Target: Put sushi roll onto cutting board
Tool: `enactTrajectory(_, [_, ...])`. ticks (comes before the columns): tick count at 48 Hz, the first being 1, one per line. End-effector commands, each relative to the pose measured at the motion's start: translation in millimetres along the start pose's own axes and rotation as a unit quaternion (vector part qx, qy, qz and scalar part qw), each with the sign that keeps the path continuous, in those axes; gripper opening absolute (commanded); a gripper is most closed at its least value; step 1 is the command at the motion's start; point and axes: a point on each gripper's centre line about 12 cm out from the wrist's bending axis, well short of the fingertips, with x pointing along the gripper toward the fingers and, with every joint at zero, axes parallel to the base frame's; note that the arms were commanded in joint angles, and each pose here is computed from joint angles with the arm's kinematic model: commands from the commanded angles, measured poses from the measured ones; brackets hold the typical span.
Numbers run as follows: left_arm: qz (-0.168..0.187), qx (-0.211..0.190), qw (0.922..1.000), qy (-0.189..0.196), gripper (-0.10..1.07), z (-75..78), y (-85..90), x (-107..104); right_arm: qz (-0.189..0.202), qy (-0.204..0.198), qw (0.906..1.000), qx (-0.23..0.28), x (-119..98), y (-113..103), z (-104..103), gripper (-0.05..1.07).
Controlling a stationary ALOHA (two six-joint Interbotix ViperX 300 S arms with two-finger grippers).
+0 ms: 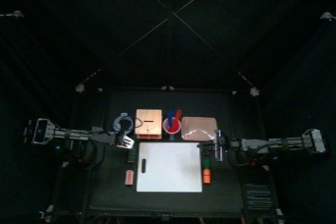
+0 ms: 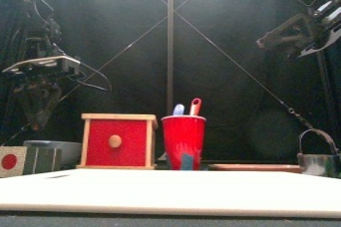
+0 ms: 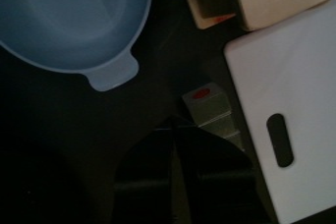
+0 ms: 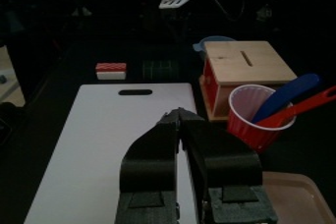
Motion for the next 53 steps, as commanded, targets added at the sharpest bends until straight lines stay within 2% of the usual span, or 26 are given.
enactTrajectory(1, [-0.02, -0.007, 0.9997, -0.015, 0.63, -2.8, -11.3, -7.2, -0.004, -0.004, 1.0, -0.001, 1.5, -2.1, 3.7, 0.08])
enactTrajectory(7, [-0.041, -0.026, 0.9987, -0.013, 0.82, -14.2, -17.9, -5.6, -0.006, 0.0, 1.0, -0.004, 1.7, -3.1, 2.5, 0.08])
enactTrajectory(13, [-0.047, -0.041, 0.998, -0.007, 0.9, -21.5, -20.6, 2.2, -0.006, 0.006, 1.0, -0.003, 1.4, -3.1, 0.9, 0.08])
enactTrajectory(20, [-0.046, -0.051, 0.9976, 0.003, 0.9, -29.3, -29.3, 17.2, -0.003, 0.016, 0.9999, -0.004, 1.4, -1.5, -1.4, 0.08])
enactTrajectory(28, [-0.025, -0.049, 0.9984, 0.014, 0.9, -34.2, -38.5, 37.3, -0.003, 0.021, 0.9998, -0.004, 1.2, -1.5, -3.1, 0.08])
enactTrajectory(37, [-0.006, -0.051, 0.9983, 0.027, 0.9, -39.4, -45.4, 49.0, -0.003, 0.022, 0.9998, -0.003, 1.4, -1.5, -3.4, 0.08])
enactTrajectory(43, [0.001, -0.049, 0.9983, 0.031, 0.89, -41.6, -48.8, 53.1, -0.003, 0.022, 0.9997, -0.003, 1.0, -1.4, -3.9, 0.08])
enactTrajectory(53, [0.003, -0.045, 0.9986, 0.029, 0.86, -42.3, -50.3, 47.3, -0.003, 0.025, 0.9997, 0.0, 0.8, -1.2, -6.1, 0.08])
